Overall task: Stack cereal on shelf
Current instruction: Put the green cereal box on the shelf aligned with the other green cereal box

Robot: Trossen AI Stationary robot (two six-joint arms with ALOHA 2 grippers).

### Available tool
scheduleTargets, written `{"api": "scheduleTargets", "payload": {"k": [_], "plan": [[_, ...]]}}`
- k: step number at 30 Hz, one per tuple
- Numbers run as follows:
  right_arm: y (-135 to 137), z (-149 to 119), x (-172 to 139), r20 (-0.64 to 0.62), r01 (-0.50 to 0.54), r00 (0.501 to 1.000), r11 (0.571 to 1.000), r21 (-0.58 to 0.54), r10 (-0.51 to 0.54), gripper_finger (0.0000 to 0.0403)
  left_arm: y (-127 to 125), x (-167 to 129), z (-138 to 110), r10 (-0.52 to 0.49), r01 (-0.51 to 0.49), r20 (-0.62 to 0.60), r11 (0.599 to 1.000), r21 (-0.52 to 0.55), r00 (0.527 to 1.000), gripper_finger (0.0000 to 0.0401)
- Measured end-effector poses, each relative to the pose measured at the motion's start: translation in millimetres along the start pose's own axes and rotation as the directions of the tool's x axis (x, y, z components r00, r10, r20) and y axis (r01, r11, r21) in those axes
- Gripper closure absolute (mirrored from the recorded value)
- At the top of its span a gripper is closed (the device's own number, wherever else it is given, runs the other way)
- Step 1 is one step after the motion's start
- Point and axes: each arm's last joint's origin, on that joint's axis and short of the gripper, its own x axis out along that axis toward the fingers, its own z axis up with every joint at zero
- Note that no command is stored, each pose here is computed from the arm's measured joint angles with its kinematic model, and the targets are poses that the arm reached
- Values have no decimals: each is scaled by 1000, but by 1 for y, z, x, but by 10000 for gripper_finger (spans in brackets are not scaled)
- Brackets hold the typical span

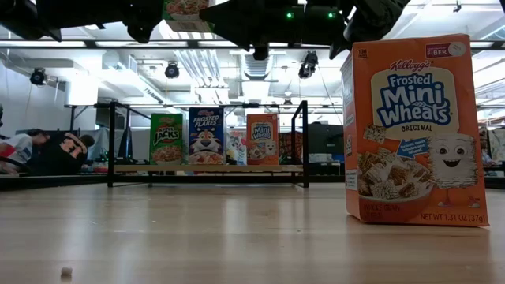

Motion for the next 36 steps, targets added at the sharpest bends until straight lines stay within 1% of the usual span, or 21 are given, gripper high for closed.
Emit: {"api": "scheduleTargets", "payload": {"k": [3,6,11,14,16,20,24,27,31,33,36], "plan": [[0,0,0,-1,0,1000,1000,1,0,221,0,0,0,0,0,-2,1000,-1,1000,234],[0,-1,0,-9,-1,1000,1000,0,1,223,0,-1,-1,-1,1,-16,1000,-2,1000,219],[0,-2,0,-22,-4,1000,1000,-3,4,224,0,-2,-5,-5,5,-65,1000,-3,998,178],[1,-4,-1,-53,-10,999,1000,-4,10,224,-1,-5,-7,-35,35,-101,999,-5,994,150],[1,-6,-1,-81,-17,997,1000,-13,16,225,-1,-8,-7,-39,38,-127,999,-6,991,134],[1,-8,-3,-143,-27,989,999,-32,22,225,-1,-13,2,-43,42,-196,999,-8,980,112],[4,-9,-8,-238,-57,970,997,-59,41,225,0,-17,18,-48,44,-265,999,-19,963,105],[8,-11,-13,-321,-72,946,996,-56,51,225,1,-20,29,-55,49,-321,998,-26,945,106],[9,-20,-18,-436,-88,897,996,-33,65,225,2,-20,42,-54,45,-357,998,-33,933,108],[10,-24,-20,-475,-92,877,995,-28,68,225,1,-17,43,-58,45,-378,998,-44,924,109],[10,-27,-22,-506,-101,860,994,-34,71,225,-1,-10,40,-72,50,-408,997,-66,910,109]]}}
